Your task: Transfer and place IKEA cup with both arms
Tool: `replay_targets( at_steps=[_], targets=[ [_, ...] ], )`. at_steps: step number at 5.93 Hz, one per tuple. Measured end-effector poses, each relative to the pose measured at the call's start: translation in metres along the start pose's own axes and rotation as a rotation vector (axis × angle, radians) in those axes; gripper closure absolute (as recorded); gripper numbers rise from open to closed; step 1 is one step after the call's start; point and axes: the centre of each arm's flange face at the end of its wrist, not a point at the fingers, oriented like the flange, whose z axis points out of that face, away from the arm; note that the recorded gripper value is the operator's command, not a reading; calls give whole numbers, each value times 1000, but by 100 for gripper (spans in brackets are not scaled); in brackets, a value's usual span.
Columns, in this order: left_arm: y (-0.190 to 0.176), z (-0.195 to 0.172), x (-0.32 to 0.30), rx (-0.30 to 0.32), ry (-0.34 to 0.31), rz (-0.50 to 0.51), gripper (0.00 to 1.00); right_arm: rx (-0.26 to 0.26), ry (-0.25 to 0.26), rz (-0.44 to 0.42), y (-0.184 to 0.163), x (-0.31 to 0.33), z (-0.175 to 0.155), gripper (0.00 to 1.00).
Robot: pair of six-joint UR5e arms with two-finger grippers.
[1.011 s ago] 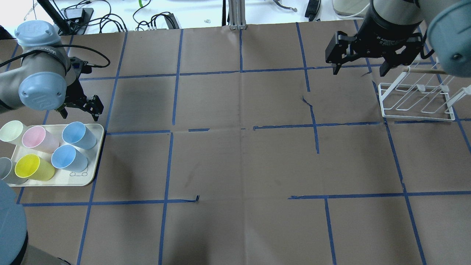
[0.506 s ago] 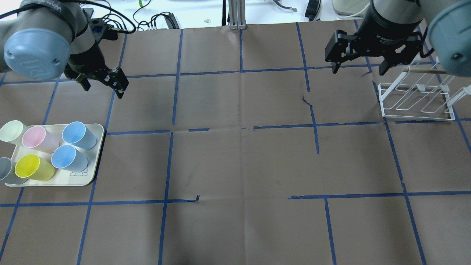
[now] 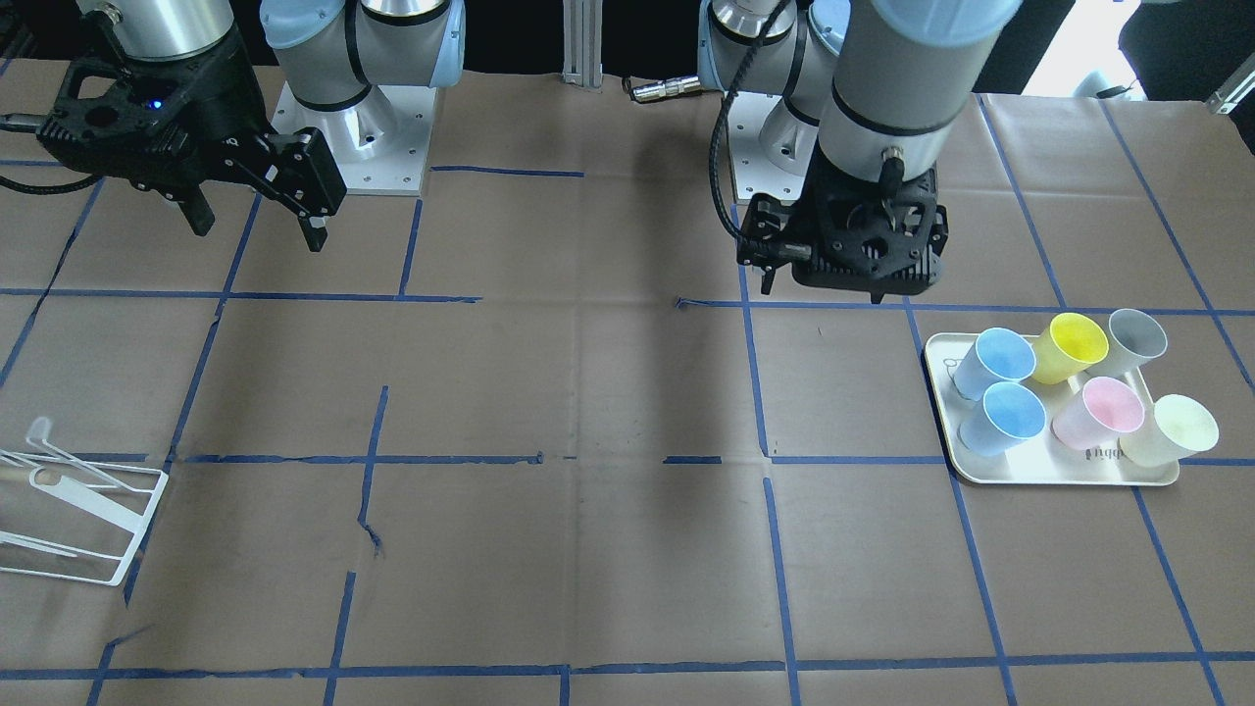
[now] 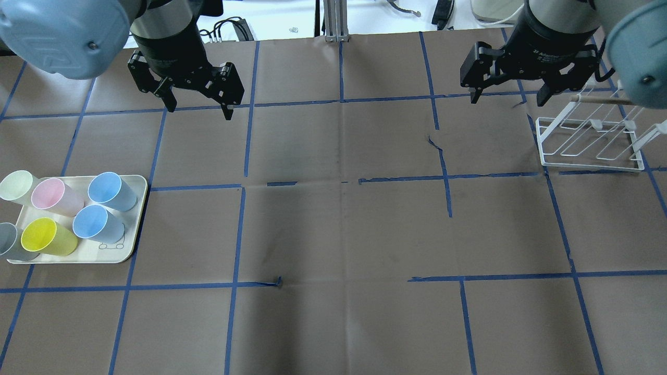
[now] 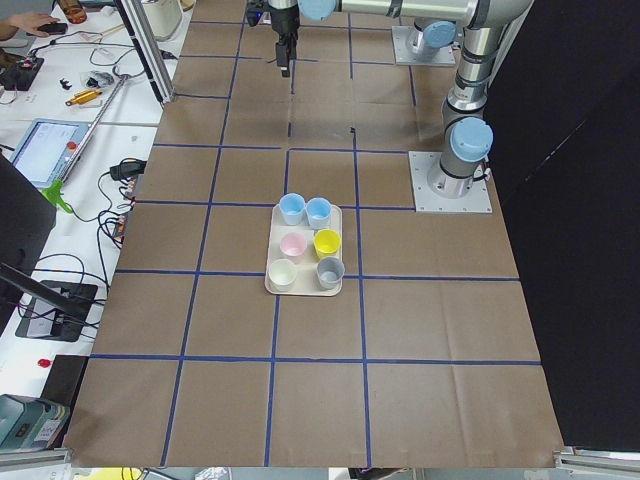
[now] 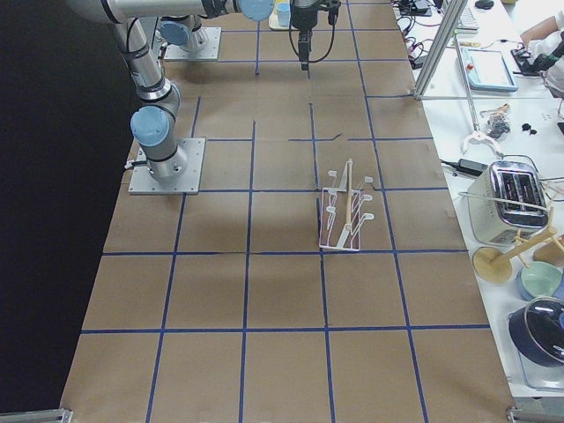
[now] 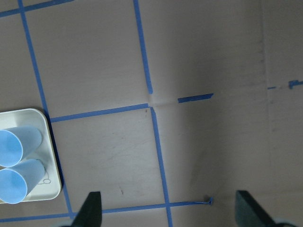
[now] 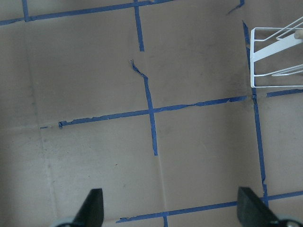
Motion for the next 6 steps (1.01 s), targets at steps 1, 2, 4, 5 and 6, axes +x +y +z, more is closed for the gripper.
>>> replay_targets(
  at_steps=[1,2,4,5,6],
  targets=[
    [0,-11,7,38,30,2,2,-9,0,0,1,0,0,0],
    [1,-14,7,70,44,3,2,-31,2,-1,4,0,2,0],
    [6,-14,-6,96,52,-18,2,-61,5,-3,8,1,4,0],
    [7,-14,-12,97,52,-32,2,-64,4,-3,9,1,4,0],
    [8,-14,-15,95,52,-37,2,-64,4,-2,9,1,4,0]
  ],
)
